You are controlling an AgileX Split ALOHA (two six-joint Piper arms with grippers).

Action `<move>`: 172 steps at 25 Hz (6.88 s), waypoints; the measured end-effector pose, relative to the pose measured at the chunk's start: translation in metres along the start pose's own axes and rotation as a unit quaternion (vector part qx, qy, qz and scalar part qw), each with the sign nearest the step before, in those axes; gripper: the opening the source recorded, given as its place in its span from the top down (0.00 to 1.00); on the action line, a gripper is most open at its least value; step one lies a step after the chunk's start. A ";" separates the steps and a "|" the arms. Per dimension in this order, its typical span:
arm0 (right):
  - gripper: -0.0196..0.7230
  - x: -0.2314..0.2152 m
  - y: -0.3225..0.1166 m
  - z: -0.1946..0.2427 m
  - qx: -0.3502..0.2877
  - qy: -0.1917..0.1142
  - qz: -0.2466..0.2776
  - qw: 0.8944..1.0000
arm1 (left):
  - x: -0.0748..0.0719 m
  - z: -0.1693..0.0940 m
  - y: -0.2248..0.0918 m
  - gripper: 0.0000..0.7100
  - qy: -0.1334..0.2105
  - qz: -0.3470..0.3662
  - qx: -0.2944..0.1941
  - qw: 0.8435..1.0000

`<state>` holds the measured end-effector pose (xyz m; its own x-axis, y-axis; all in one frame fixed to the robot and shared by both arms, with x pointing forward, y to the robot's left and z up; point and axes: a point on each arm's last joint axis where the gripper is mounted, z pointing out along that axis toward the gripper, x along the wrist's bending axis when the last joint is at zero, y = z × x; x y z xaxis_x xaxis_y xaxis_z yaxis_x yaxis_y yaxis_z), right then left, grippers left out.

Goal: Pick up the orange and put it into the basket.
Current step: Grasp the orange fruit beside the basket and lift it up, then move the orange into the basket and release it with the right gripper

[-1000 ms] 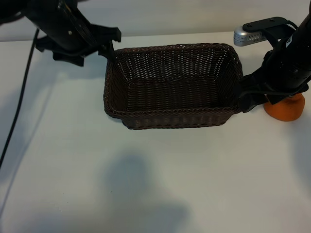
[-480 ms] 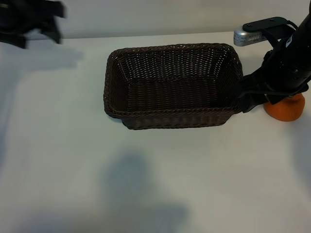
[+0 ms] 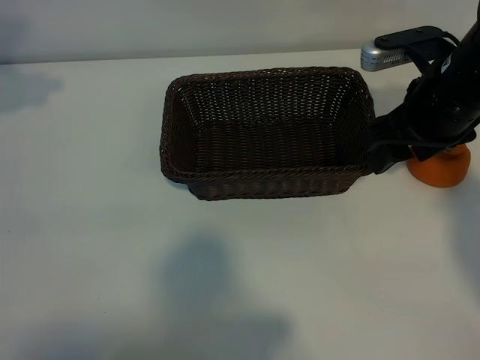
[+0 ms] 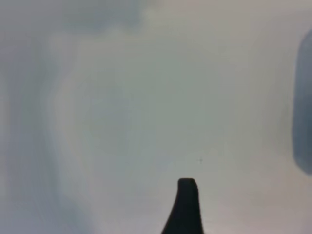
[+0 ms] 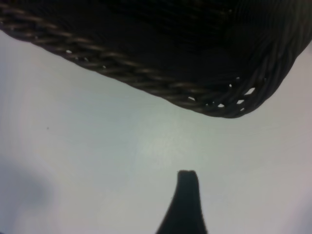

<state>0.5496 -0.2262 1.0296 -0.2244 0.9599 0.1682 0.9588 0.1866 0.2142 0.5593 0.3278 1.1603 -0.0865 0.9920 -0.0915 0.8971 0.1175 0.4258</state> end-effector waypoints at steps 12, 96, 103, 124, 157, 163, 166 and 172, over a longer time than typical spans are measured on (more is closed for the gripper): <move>0.17 0.000 0.000 0.000 0.000 0.000 -0.001 1.000 | -0.015 -0.120 -0.091 0.16 -0.030 0.052 -0.145 0.988; 0.17 -0.097 0.013 0.026 -0.046 -0.112 0.156 0.980 | 0.017 -0.036 -0.353 0.16 0.004 0.087 -0.250 0.964; 0.17 -0.108 0.021 0.056 -0.028 -0.091 0.162 0.982 | 0.017 -0.036 -0.353 0.16 0.004 0.087 -0.250 0.964; 0.60 -0.129 0.040 0.099 0.023 -0.122 0.155 0.980 | 0.017 -0.036 -0.353 0.16 0.003 0.085 -0.250 0.965; 0.87 -0.087 0.075 -0.055 -0.054 -0.098 0.118 0.987 | 0.017 -0.036 -0.353 0.16 0.003 0.084 -0.250 0.965; 0.87 -0.020 0.089 -0.056 -0.069 -0.065 0.040 0.995 | 0.017 -0.036 -0.353 0.16 0.003 0.085 -0.250 0.965; 0.87 0.018 0.092 -0.055 -0.075 -0.048 -0.003 0.996 | 0.017 -0.036 -0.353 0.16 0.003 0.085 -0.250 0.965; 0.88 0.069 0.099 -0.040 -0.072 -0.028 -0.056 0.995 | 0.017 -0.036 -0.353 0.16 0.004 0.087 -0.250 0.964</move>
<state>0.6223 -0.1496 1.1010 -0.3142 0.9457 0.0828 0.8929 0.2647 0.3642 0.2256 0.3050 1.0406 0.0416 0.9988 0.0270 0.5774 -0.0461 0.8151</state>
